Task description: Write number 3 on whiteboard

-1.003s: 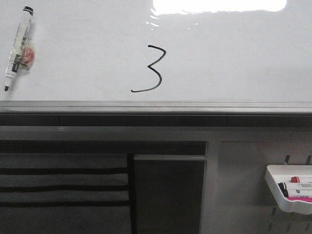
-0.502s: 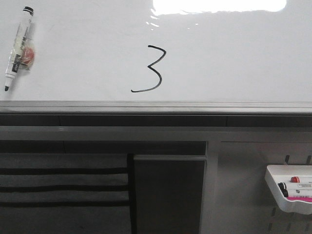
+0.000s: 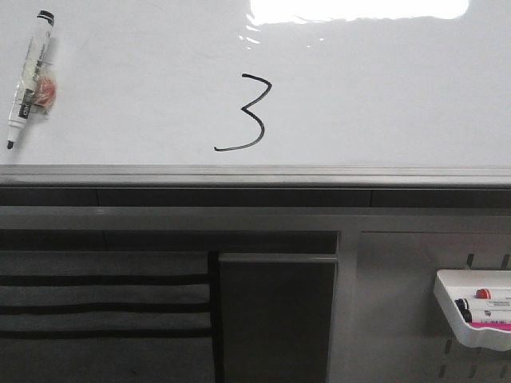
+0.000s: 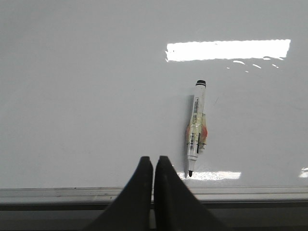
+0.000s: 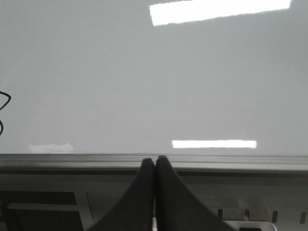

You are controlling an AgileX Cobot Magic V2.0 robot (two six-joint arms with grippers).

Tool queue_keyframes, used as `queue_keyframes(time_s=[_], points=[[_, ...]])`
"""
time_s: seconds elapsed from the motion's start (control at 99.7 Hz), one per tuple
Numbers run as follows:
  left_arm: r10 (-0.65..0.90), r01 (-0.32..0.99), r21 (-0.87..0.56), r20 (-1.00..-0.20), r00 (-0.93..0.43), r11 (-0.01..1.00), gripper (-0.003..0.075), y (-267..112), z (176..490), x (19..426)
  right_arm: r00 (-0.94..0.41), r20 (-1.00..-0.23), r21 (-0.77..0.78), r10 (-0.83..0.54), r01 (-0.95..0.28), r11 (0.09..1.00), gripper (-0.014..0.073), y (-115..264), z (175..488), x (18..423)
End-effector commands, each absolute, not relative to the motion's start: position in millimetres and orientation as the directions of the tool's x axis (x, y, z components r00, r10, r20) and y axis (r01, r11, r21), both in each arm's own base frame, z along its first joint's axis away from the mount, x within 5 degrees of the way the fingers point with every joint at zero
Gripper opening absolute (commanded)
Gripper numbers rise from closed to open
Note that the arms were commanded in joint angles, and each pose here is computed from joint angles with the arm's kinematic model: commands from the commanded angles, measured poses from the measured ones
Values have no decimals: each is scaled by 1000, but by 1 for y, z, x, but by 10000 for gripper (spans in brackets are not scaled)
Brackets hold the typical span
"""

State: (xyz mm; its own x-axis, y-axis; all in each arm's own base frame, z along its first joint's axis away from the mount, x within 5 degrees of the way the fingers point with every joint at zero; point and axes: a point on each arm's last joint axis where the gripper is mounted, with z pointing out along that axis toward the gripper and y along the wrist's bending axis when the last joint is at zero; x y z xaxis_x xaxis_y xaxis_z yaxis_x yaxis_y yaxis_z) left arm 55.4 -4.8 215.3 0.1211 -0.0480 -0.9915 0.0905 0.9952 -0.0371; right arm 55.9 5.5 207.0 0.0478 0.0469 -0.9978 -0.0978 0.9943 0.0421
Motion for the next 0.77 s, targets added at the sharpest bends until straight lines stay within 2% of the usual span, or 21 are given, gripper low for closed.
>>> queue_keyframes(time_s=[0.0,0.762], points=[[-71,93,-51,-974,216,994,-20,-4,221,52,139,-989,27,40,-93,995,-69,5,208,55],[-71,93,-51,-974,216,994,-20,-4,221,52,138,-989,42,55,-94,995,-69,5,208,55]])
